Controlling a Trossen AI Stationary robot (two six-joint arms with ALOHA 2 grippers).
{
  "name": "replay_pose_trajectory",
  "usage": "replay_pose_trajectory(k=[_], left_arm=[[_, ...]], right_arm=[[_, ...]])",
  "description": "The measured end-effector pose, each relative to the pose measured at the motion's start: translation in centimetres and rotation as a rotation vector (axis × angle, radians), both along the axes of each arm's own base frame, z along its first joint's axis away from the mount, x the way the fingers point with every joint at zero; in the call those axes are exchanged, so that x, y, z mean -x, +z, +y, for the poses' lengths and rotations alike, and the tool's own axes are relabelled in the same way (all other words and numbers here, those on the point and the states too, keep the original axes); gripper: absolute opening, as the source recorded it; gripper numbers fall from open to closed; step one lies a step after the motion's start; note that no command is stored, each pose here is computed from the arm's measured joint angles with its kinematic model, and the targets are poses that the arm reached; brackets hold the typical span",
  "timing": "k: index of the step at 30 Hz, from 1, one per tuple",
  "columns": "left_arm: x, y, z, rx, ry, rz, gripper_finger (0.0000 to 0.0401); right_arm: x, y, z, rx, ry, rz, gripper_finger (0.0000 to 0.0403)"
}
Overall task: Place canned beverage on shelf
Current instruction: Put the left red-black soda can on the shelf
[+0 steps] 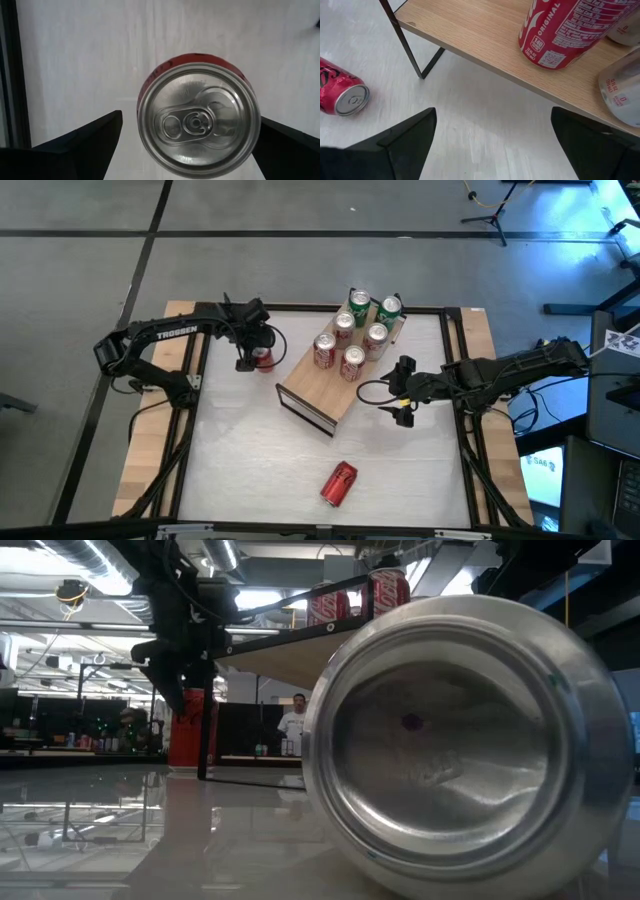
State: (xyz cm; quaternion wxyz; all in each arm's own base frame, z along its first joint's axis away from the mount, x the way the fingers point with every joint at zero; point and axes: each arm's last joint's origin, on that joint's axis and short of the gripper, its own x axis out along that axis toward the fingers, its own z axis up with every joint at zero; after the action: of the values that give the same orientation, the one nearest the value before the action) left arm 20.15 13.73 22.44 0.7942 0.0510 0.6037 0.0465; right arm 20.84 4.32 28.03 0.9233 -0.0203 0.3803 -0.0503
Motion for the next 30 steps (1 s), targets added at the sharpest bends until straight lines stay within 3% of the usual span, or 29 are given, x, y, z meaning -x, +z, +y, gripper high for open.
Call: replay_pose_trajectory(k=[17,30], left_arm=[[-0.11,0.02,-0.07,0.032,0.039,-0.025,0.0389],[-0.11,0.03,-0.11,0.052,0.084,-0.034,0.0323]], right_arm=[[0.00,0.00,0.00,0.000,-0.001,0.000,0.0388],[0.00,0.00,0.00,0.000,0.000,0.000,0.0388]])
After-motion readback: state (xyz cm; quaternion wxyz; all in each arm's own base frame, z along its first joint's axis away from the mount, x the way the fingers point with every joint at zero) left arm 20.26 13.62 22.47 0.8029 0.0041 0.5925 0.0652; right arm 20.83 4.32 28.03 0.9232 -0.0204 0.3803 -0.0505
